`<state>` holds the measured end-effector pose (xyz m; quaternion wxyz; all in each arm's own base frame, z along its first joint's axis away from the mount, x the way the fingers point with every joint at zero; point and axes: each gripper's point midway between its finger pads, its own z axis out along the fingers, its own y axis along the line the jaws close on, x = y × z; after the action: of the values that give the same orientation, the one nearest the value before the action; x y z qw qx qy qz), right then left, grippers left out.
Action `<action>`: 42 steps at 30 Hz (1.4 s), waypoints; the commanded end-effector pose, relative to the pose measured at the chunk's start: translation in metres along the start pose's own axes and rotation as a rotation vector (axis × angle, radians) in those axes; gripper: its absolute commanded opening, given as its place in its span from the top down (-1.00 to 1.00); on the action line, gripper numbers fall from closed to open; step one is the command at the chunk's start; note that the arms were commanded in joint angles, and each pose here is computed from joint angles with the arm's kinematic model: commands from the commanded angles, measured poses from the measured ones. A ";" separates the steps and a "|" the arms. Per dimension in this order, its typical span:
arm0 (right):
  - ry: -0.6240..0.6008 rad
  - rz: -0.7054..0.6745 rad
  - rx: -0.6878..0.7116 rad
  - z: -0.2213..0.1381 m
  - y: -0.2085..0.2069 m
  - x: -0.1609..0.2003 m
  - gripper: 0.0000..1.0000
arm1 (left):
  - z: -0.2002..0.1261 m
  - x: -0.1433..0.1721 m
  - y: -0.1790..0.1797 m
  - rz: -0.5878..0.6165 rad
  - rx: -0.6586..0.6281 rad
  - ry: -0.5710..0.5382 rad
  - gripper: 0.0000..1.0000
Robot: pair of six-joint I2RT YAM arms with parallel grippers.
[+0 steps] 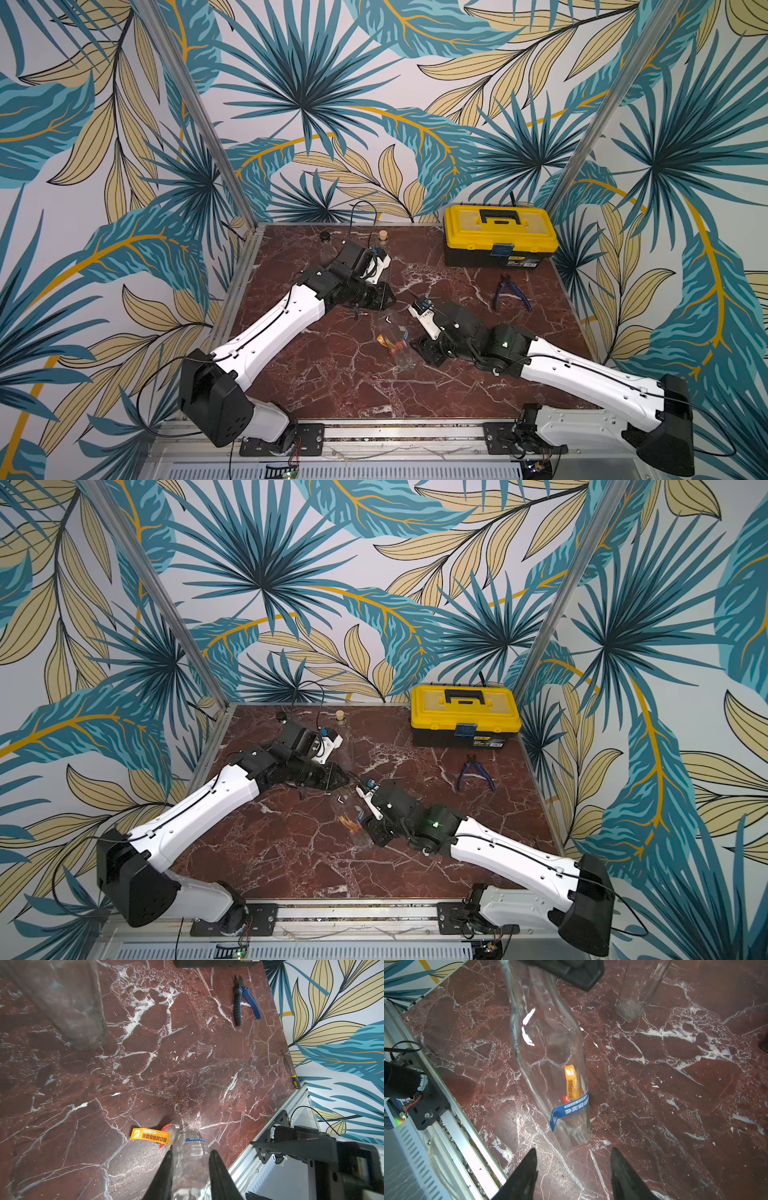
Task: Remove the label from the bottle
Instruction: Tear open the label from the bottle.
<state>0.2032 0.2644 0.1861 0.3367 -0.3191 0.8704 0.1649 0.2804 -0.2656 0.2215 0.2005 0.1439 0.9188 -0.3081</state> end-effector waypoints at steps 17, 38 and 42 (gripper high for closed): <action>0.048 -0.085 -0.050 0.012 0.020 0.028 -0.16 | -0.005 0.007 -0.014 -0.020 -0.027 -0.050 1.00; 0.027 -0.111 -0.001 0.035 0.014 0.031 0.38 | 0.001 0.015 -0.018 -0.016 -0.039 -0.036 1.00; 0.021 -0.108 -0.001 0.035 0.014 0.031 0.56 | 0.000 0.015 -0.018 -0.017 -0.042 -0.039 1.00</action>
<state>0.1916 0.2808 0.1466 0.3323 -0.3693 0.8547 0.1509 0.2633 -0.2792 0.2195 0.2087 0.1241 0.9245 -0.2938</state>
